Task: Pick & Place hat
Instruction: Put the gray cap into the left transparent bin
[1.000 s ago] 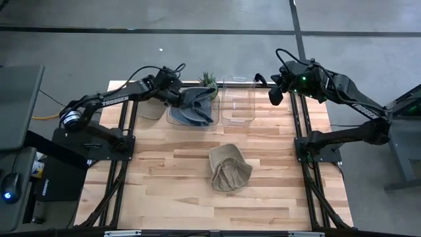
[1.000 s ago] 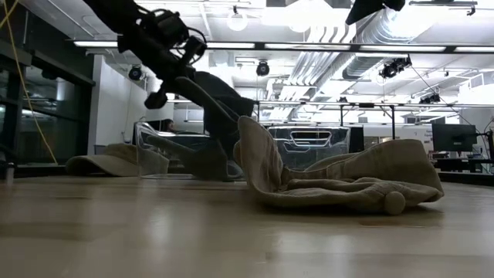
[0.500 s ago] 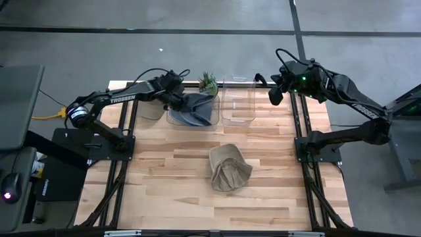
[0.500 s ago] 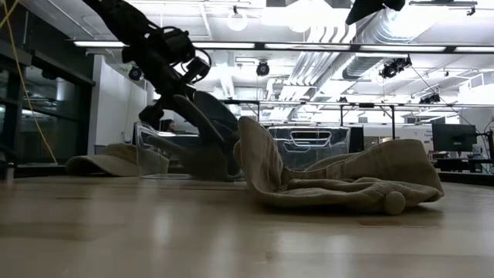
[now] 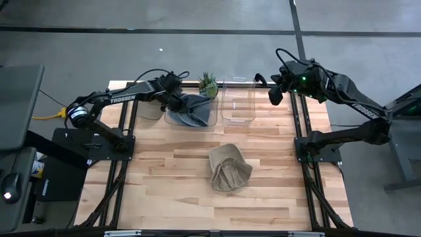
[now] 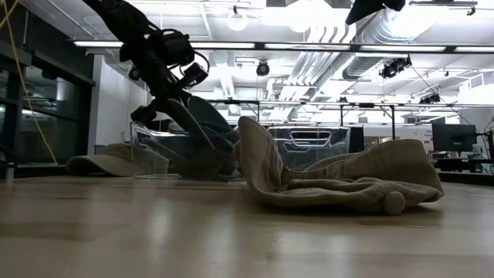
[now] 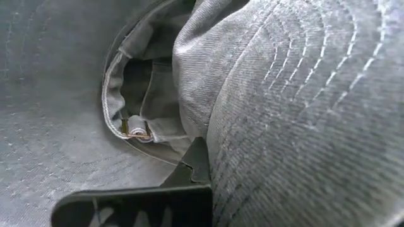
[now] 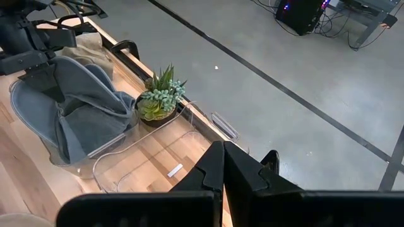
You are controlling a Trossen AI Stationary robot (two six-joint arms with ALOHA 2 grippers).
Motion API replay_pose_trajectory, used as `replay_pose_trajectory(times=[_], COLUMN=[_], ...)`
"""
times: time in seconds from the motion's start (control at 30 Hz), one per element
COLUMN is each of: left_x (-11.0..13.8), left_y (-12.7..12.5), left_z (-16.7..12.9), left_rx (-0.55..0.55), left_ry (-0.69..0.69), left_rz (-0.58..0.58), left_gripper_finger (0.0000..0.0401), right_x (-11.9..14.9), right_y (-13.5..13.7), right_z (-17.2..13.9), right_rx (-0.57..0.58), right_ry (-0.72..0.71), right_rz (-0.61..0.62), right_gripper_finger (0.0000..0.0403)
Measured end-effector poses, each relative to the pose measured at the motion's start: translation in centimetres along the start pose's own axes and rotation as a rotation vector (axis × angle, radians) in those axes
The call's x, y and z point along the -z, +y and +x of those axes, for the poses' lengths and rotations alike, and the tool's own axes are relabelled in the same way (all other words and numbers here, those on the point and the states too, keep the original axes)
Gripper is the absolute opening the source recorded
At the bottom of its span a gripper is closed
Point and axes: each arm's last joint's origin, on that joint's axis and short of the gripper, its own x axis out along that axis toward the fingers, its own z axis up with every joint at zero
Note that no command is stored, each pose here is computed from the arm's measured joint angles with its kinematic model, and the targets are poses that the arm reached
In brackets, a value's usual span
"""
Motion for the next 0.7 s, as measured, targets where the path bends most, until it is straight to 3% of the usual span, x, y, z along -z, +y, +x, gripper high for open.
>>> replay_pose_trajectory(times=[0.33,0.7], left_x=[-0.01,0.36], left_y=[0.06,0.27], left_z=[-0.01,-0.32], left_rx=[-0.010,-0.028], left_ry=[-0.005,0.021], left_rz=[-0.004,-0.017], left_gripper_finger=[0.0011,0.0127], right_x=[0.00,0.01], right_y=[0.01,0.04], right_z=[0.01,0.00], right_rx=[-0.001,-0.012], right_ry=[0.000,0.002], right_rz=[0.000,0.000], right_gripper_finger=[0.0000,0.0000])
